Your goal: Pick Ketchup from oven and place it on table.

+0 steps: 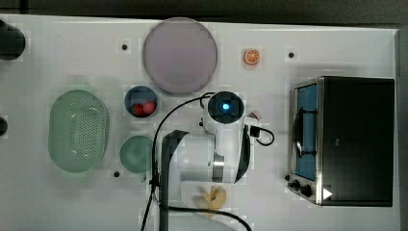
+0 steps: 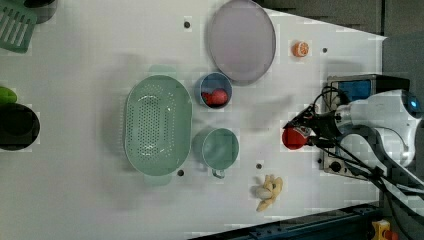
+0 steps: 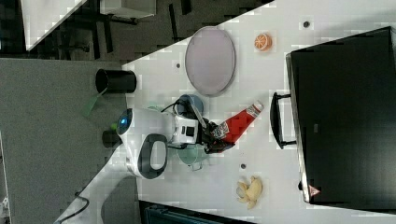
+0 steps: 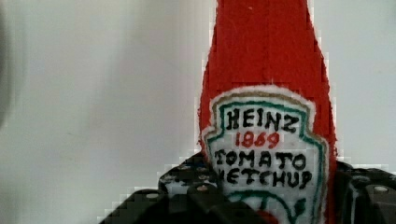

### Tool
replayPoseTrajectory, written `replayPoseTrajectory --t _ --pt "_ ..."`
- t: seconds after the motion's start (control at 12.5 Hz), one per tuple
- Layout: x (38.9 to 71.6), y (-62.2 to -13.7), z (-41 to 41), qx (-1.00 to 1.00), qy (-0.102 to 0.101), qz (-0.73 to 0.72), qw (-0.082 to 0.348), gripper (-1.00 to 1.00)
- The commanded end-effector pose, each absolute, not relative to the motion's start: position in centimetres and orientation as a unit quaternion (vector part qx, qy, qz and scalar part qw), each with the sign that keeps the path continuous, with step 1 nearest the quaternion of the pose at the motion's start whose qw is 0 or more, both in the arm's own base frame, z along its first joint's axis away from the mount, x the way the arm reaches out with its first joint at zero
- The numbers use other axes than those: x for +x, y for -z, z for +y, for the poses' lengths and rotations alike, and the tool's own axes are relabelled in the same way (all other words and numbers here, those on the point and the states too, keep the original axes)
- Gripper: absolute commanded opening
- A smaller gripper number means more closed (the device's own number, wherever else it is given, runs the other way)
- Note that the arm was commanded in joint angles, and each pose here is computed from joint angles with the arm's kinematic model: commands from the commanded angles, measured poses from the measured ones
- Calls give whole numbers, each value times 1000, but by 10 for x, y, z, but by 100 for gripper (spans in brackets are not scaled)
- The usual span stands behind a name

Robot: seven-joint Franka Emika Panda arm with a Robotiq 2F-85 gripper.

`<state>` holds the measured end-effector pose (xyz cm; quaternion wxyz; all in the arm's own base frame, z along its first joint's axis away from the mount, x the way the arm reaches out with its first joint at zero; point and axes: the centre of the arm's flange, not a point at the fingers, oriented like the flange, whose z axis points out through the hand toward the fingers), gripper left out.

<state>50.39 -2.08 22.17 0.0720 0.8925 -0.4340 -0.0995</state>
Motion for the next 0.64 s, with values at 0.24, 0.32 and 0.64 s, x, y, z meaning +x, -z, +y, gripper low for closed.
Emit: replayPoseTrajectory --t 0.24,0.32,0.64 --pt "533 -232 -9 895 24 -443 34 100" --pt "533 -240 -9 895 21 -444 31 100" --pt "547 -336 -9 893 10 -451 10 100"
